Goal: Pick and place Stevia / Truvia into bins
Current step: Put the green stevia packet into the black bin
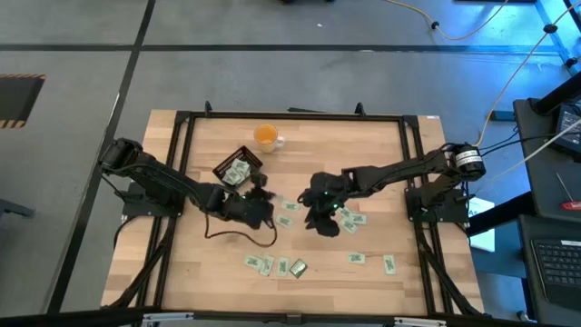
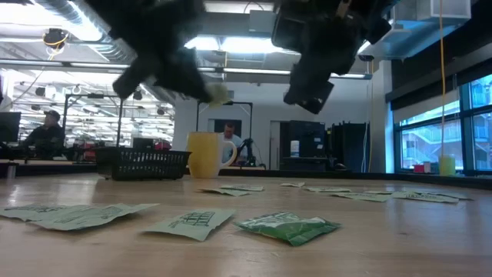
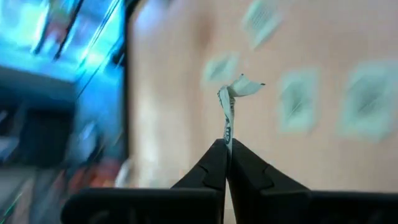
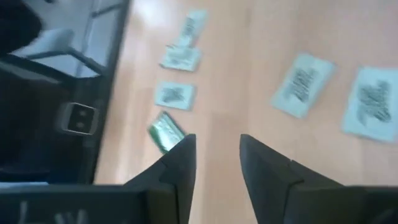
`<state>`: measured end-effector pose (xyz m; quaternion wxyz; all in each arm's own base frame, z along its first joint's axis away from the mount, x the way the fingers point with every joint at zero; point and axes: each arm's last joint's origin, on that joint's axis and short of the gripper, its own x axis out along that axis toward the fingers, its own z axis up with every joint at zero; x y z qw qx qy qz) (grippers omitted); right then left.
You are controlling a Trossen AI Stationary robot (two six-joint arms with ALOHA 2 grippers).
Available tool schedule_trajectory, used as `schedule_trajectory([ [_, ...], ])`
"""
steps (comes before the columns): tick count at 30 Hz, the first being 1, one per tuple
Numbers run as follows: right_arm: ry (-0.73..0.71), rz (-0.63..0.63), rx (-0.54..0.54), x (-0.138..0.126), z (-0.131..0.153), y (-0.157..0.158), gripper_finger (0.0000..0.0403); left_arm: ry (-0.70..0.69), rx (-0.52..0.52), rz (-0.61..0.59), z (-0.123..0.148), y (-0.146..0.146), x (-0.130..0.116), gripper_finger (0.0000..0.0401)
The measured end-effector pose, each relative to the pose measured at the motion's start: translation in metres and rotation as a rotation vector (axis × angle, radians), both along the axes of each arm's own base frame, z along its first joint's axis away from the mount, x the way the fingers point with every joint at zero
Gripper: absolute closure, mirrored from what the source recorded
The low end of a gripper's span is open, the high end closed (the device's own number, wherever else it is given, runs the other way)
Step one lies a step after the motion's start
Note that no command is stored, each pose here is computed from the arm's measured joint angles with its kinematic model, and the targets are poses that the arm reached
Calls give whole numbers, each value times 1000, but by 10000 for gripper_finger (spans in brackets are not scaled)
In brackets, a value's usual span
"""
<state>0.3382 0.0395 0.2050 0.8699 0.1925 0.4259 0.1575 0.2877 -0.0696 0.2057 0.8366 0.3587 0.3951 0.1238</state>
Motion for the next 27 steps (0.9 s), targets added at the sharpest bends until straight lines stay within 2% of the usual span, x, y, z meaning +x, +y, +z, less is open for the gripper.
schedule_trajectory([
  [4,18,-37,-21,-1,-1,-1,278,26,102,257,-7,13,-16,396],
  [13,5,-18,-39,-1,-1,-1,279,57,33,577,-15,41,-39,398],
  [20,5,-18,-40,-1,-1,-1,279,92,-17,677,-21,61,-38,395],
  [27,7,-18,-40,-1,-1,-1,279,193,-15,739,-43,76,-31,395],
])
